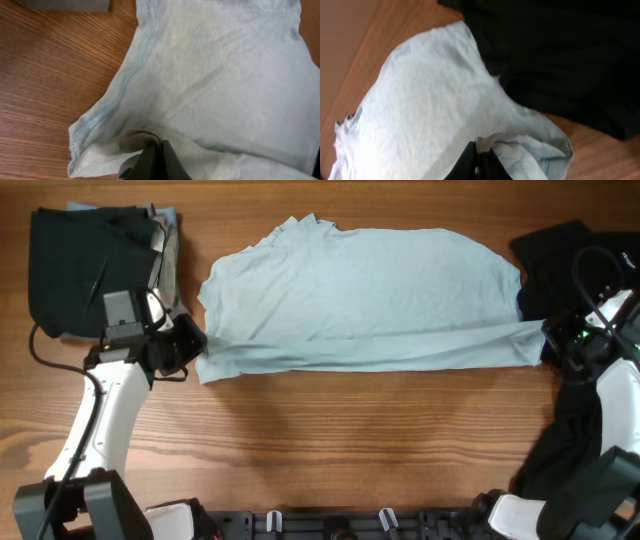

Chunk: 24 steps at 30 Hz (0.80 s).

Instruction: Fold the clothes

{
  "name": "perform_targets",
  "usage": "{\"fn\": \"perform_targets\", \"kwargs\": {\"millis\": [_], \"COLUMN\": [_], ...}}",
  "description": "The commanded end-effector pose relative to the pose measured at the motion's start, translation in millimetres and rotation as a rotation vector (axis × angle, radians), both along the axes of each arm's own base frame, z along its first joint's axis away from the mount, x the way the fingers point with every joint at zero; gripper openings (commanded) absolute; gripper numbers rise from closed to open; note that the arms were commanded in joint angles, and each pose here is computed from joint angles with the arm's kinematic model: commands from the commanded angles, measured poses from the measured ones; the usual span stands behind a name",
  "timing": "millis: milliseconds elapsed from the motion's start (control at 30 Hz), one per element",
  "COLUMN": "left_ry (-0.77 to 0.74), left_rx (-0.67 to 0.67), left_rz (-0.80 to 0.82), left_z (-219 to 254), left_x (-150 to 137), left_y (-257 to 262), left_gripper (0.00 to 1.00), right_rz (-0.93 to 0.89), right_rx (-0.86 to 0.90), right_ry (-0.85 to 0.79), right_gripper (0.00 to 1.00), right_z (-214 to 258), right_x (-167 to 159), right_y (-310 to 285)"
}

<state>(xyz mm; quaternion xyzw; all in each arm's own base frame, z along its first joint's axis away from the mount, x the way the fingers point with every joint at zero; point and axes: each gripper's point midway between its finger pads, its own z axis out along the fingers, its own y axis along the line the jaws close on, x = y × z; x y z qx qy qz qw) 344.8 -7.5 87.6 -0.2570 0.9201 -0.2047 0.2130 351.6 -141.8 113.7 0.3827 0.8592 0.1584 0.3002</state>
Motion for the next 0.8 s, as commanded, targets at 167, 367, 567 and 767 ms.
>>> {"fn": "perform_targets", "kwargs": {"millis": [167, 367, 567, 767], "left_ry": [-0.003, -0.004, -0.025, -0.013], "left_rx": [0.143, 0.16, 0.123, 0.12], "left_rz": [0.016, 0.026, 0.005, 0.007], "left_z": [-1, -3, -7, -14], "left_x": [6, 8, 17, 19], "left_y": [12, 16, 9, 10], "left_gripper": [0.04, 0.04, 0.04, 0.05], "right_rz": [-0.055, -0.053, -0.052, -0.046], "right_rx": [0.034, 0.031, 0.025, 0.013], "right_ry": [0.062, 0.061, 0.051, 0.039], "right_gripper": [0.06, 0.07, 0.09, 0.52], "right_z": [-34, -39, -38, -36], "right_x": [10, 13, 15, 18], "right_y": [-10, -12, -14, -15]}}
